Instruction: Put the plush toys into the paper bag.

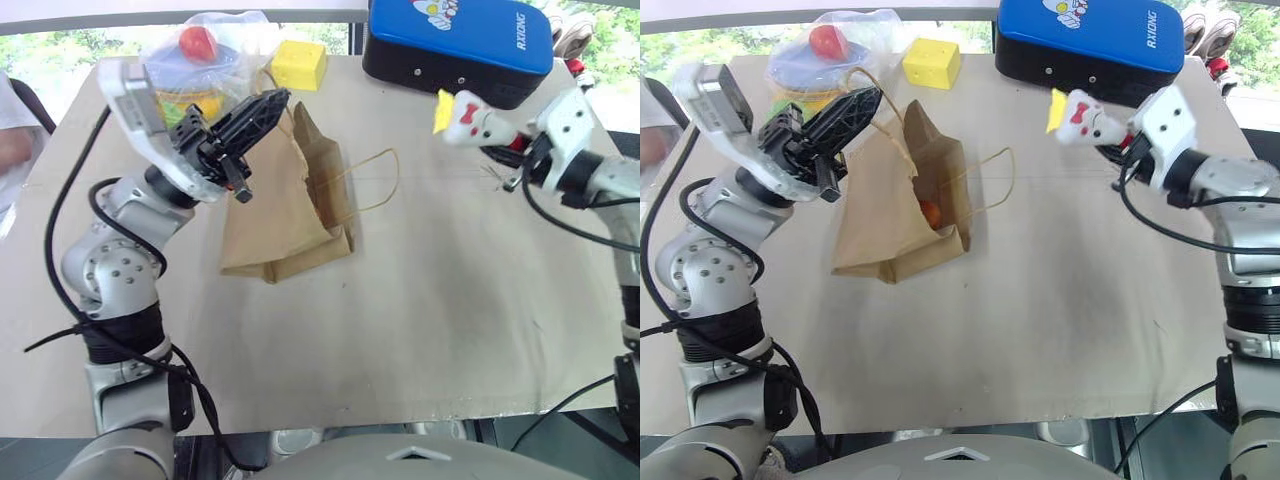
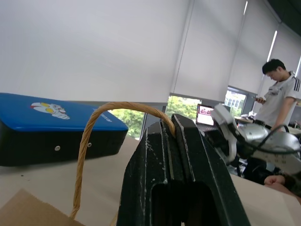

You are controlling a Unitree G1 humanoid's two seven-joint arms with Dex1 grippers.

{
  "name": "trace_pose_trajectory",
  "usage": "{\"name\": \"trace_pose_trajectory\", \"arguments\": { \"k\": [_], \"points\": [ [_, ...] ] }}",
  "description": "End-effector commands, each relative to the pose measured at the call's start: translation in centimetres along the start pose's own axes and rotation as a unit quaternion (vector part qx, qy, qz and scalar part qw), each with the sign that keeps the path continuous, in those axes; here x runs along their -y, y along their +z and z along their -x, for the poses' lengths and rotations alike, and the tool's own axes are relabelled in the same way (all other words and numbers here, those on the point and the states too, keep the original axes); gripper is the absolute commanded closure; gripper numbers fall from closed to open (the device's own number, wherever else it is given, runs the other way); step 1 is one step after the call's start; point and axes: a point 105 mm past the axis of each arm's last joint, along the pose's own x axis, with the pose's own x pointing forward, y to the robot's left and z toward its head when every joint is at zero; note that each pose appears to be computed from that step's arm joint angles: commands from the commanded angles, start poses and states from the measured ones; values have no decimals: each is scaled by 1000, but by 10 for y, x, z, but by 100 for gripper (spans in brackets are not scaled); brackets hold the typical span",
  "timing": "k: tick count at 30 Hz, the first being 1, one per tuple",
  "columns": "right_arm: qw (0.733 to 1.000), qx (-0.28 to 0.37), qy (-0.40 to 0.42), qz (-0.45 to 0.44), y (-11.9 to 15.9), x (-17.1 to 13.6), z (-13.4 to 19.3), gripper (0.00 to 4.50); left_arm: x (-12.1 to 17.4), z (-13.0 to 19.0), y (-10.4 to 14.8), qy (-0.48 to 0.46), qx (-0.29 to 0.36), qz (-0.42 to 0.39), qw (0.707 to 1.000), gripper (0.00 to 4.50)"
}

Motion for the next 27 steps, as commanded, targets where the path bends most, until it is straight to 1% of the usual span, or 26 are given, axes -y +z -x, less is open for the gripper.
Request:
{"name": "trace_pose_trajectory", "arguments": {
  "k": [1,5,10,13,16,19,20,23,25,26,27],
  "points": [
    [994,61,47,73,51,-8,-6,441,8,-2,8,-26,12,-3,1000,450],
    [977,52,133,156,57,-38,-29,441,16,-5,7,-50,10,10,999,450],
    [935,39,228,268,51,-71,-57,441,16,-4,8,-60,3,14,998,450],
    [909,50,276,310,52,-91,-74,441,16,-3,7,-61,2,13,998,450],
    [884,60,311,342,56,-110,-91,441,18,-4,6,-62,1,11,998,450],
    [873,78,324,356,68,-123,-109,441,21,-6,4,-64,-1,10,998,450],
    [868,83,334,358,71,-127,-113,441,21,-6,3,-65,-3,11,998,450],
    [839,94,376,382,72,-144,-121,441,24,-7,-2,-73,-9,14,997,450],
    [829,101,385,393,74,-152,-126,441,25,-8,-3,-77,-10,14,997,450],
    [823,114,396,392,80,-160,-128,441,25,-9,-4,-78,-9,14,997,450],
    [808,112,411,407,79,-167,-129,408,25,-10,-4,-79,-6,14,997,450]
  ]
}}
